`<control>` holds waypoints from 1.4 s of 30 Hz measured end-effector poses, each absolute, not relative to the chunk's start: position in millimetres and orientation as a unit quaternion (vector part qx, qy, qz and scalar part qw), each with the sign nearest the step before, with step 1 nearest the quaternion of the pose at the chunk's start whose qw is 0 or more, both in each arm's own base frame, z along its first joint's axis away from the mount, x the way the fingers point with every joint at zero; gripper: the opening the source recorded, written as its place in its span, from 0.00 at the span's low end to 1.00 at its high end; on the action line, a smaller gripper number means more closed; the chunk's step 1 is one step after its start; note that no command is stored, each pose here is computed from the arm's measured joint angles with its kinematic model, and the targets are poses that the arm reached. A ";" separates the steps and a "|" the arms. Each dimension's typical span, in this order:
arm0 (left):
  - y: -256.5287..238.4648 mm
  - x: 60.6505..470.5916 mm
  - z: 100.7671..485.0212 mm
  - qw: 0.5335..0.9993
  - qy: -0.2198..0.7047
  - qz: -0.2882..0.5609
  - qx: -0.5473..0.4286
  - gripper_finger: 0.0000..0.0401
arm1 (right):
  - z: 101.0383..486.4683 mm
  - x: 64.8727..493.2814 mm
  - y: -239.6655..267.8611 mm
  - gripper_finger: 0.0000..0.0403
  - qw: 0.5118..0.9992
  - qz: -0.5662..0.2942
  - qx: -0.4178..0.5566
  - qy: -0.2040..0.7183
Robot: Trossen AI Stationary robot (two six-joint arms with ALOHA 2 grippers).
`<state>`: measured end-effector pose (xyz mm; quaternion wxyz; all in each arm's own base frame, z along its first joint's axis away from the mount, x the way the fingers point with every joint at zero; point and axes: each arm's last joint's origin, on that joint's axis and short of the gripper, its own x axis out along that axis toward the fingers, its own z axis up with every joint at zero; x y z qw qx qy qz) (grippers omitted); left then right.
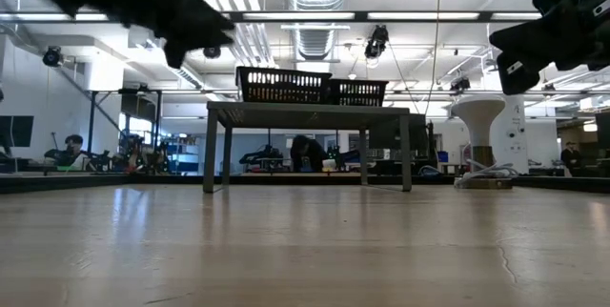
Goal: Pick & Place Office Desk Supplies
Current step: Return to Home Position
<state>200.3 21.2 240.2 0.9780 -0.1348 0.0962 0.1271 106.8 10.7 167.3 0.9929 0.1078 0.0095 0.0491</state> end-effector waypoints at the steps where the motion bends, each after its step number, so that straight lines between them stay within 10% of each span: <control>1: 20.2 190.0 238.6 0.983 0.044 0.119 -0.131 0.35 | 166.8 107.2 10.7 0.02 0.993 0.049 0.108 0.012; 9: -1.0 126.3 212.5 0.988 -0.142 -0.050 -0.024 0.35 | 164.8 107.7 10.8 0.02 0.993 0.047 0.107 0.023; 42: -11.9 96.7 167.4 0.995 -0.020 -0.080 0.056 0.35 | 165.0 107.5 10.7 0.02 0.993 0.047 0.107 0.022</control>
